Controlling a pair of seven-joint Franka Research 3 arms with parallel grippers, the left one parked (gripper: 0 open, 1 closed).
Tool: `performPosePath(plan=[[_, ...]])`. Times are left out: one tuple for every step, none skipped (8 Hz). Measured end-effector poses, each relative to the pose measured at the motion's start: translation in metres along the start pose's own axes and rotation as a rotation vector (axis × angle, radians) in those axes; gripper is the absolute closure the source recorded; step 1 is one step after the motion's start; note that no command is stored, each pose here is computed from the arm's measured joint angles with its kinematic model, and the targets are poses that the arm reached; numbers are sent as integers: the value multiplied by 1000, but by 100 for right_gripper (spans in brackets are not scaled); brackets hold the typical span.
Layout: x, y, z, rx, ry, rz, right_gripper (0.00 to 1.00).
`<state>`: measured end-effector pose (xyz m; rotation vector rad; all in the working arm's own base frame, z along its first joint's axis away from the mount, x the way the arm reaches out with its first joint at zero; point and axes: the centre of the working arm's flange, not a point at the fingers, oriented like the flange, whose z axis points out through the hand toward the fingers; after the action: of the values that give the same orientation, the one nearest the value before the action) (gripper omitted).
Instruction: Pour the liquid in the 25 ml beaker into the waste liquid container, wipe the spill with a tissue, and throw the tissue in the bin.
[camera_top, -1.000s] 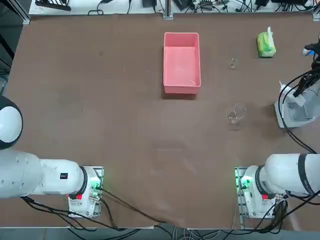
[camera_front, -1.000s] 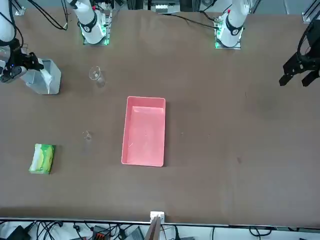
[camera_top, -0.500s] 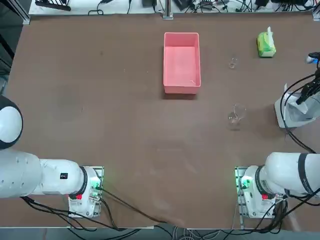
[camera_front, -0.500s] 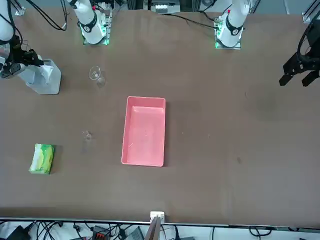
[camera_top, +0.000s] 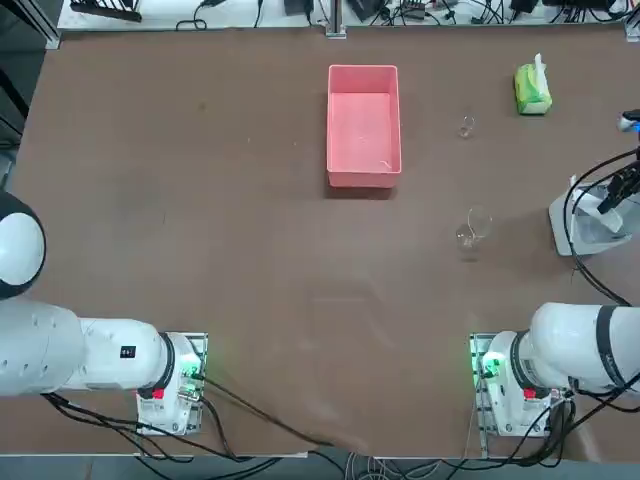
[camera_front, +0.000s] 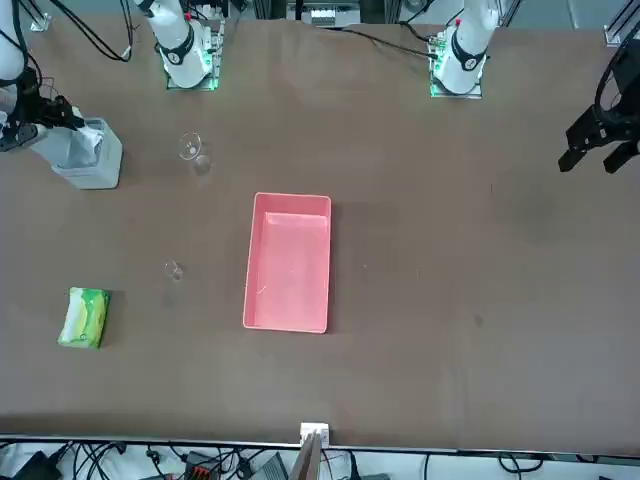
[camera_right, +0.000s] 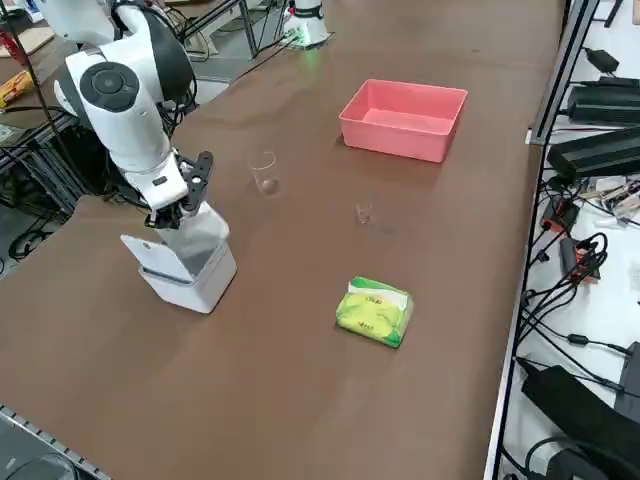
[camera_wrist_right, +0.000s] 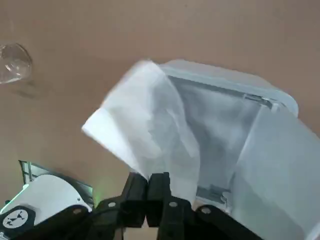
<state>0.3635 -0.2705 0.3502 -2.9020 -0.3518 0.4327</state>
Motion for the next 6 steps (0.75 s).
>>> performPosePath(plan=[[-3, 4, 3, 1, -1, 10, 96], [-4, 8, 5, 0, -1, 17, 94], [-4, 11, 7, 0, -1, 22, 90], [-5, 12, 8, 2, -2, 26, 85], [-6, 13, 8, 1, 0, 27, 69], [-6, 13, 8, -1, 2, 27, 48]])
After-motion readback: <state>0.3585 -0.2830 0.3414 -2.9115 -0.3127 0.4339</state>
